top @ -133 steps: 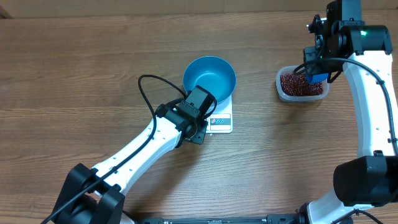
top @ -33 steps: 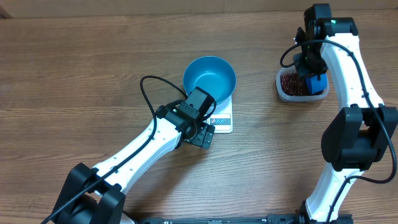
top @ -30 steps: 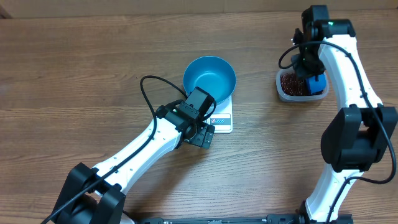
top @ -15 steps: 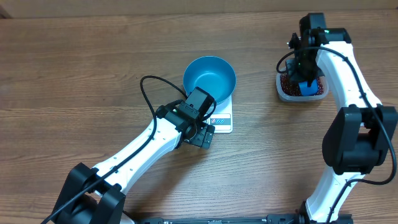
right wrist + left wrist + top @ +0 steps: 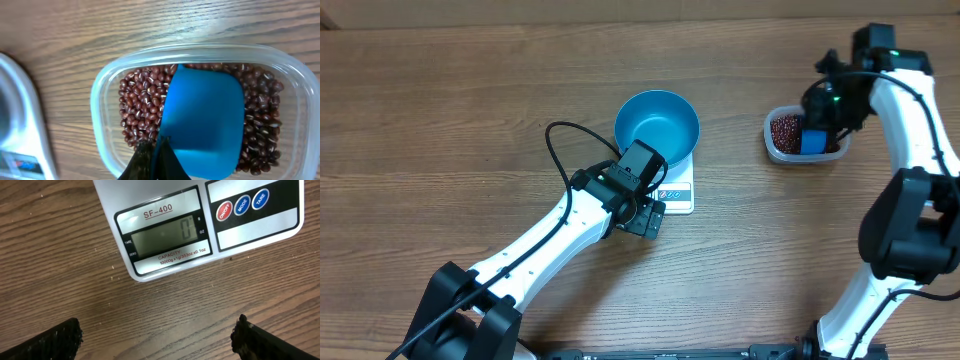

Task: Scoop item into bowl and weigh 150g on scale
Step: 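Lift the bean-filled blue cup out of the container with the right gripper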

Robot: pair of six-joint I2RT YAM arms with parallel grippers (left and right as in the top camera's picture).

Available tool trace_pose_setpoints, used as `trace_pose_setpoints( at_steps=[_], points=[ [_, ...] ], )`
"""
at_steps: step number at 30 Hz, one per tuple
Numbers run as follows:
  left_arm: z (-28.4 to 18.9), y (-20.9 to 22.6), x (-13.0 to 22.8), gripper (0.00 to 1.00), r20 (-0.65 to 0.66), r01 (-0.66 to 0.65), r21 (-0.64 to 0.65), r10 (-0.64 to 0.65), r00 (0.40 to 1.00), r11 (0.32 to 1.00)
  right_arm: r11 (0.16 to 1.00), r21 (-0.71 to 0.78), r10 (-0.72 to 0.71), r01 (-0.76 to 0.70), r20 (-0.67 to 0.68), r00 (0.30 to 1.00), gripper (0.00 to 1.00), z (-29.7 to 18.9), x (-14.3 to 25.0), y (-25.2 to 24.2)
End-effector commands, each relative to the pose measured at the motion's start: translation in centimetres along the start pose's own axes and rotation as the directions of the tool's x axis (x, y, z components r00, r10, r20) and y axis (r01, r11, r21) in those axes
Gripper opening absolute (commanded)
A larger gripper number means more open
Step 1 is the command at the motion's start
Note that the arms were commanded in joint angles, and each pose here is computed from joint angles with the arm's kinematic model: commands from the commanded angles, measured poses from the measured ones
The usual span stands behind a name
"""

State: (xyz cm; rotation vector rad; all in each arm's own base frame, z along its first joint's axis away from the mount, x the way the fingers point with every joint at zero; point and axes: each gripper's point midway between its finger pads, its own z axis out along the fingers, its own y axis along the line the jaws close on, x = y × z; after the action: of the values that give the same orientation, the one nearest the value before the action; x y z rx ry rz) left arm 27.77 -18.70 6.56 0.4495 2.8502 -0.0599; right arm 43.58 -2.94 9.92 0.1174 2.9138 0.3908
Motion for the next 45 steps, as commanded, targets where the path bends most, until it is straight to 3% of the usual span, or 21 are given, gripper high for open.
trace_pose_setpoints(
  at_steps=[1,9,19,25,32,45],
  points=[
    [0.2,0.4,0.3,1.0,-0.008,-0.008,-0.013,0.008,1.0,1.0,0.977,-0.192,0.088,-0.099,-0.065,0.994,0.04,2.1,1.2,0.8],
    [0.2,0.4,0.3,1.0,-0.007,-0.008,-0.013,0.008,1.0,1.0,0.933,-0.309,0.182,-0.182,-0.032,0.983,0.04,0.4,0.7,-1.0],
    [0.2,0.4,0.3,1.0,-0.008,-0.008,-0.013,0.008,1.0,1.0,0.909,-0.333,0.254,-0.251,-0.037,0.967,0.04,-0.6,1.2,-3.3],
    [0.2,0.4,0.3,0.99,-0.008,-0.015,-0.013,0.015,1.0,1.0,0.86,-0.455,0.249,-0.229,-0.017,0.968,0.04,-2.2,1.3,-3.1],
    [0.2,0.4,0.3,1.0,-0.008,-0.015,-0.012,0.015,1.0,1.0,0.813,-0.514,0.329,-0.275,0.014,0.944,0.04,-3.9,1.2,-5.4],
    [0.2,0.4,0.2,0.99,-0.006,-0.015,-0.012,0.015,1.0,1.0,0.743,-0.632,0.324,-0.22,0.051,0.945,0.04,-5.9,1.2,-4.9]
  ],
)
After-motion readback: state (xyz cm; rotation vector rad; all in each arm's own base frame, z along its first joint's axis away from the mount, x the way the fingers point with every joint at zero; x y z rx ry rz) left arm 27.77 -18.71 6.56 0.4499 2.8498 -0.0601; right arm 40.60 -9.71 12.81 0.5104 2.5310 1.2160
